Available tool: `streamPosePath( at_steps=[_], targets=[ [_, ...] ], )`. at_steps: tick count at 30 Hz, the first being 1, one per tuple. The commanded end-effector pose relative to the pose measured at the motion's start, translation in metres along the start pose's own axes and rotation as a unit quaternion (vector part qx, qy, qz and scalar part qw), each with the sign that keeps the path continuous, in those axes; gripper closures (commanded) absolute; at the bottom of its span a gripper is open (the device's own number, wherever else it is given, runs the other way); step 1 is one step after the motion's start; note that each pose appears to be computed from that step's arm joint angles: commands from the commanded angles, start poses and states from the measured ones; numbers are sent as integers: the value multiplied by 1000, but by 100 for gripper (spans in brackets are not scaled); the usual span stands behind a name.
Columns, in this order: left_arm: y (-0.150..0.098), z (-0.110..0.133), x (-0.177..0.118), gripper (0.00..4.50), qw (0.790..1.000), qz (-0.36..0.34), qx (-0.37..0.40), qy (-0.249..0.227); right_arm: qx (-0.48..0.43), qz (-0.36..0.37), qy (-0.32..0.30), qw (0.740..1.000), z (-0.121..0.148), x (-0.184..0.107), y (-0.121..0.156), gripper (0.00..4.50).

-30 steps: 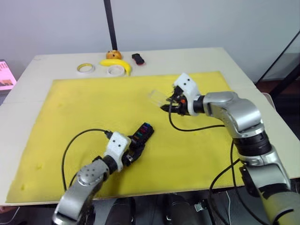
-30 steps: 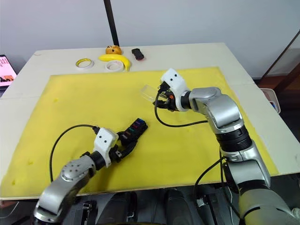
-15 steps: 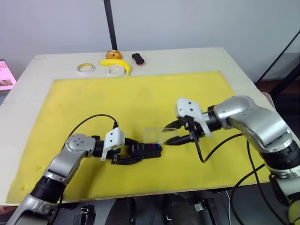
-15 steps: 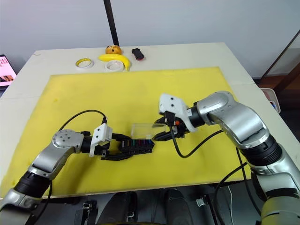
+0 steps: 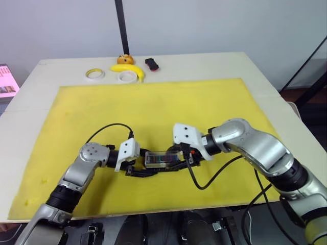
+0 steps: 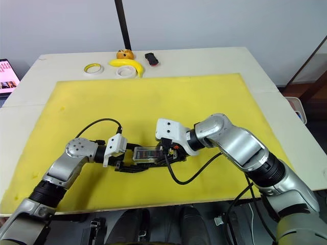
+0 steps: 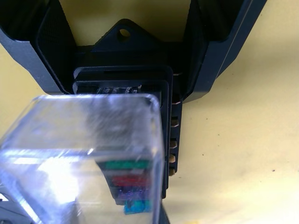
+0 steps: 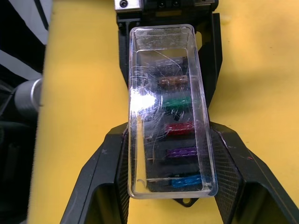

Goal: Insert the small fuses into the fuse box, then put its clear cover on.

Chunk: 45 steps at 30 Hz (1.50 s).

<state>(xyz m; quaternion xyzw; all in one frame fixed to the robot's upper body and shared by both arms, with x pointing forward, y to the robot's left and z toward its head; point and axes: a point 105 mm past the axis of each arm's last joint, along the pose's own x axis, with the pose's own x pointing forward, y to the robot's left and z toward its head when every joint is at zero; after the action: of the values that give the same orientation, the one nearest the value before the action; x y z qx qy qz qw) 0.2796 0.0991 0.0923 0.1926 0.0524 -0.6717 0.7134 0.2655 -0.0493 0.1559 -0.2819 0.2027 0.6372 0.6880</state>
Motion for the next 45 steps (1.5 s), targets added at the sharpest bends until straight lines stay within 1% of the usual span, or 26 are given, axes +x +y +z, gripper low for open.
streamPosePath(
  at_steps=[1, 7, 14, 22, 26, 45],
  targets=[
    [0, -6, 5, 194, 1000, 3, -2, 14, -28, -11, -2, 1000, 5, -1, -2, 278],
    [0, -7, 6, 194, 1000, 5, -3, 16, -22, -11, 7, 1000, -3, 3, -4, 278],
    [-1, -6, 7, 194, 1000, 8, -3, 17, -13, 0, 24, 1000, -16, 9, 1, 278],
    [1, -9, 8, 194, 1000, 15, 0, 22, -16, -4, 37, 999, -21, 9, -2, 278],
    [2, -9, 9, 194, 1000, 16, 2, 20, -29, -3, 53, 998, -28, 7, -2, 278],
    [11, -5, 10, 194, 999, 25, 13, 16, -5, -11, 52, 999, -35, 7, 2, 278]
  ],
)
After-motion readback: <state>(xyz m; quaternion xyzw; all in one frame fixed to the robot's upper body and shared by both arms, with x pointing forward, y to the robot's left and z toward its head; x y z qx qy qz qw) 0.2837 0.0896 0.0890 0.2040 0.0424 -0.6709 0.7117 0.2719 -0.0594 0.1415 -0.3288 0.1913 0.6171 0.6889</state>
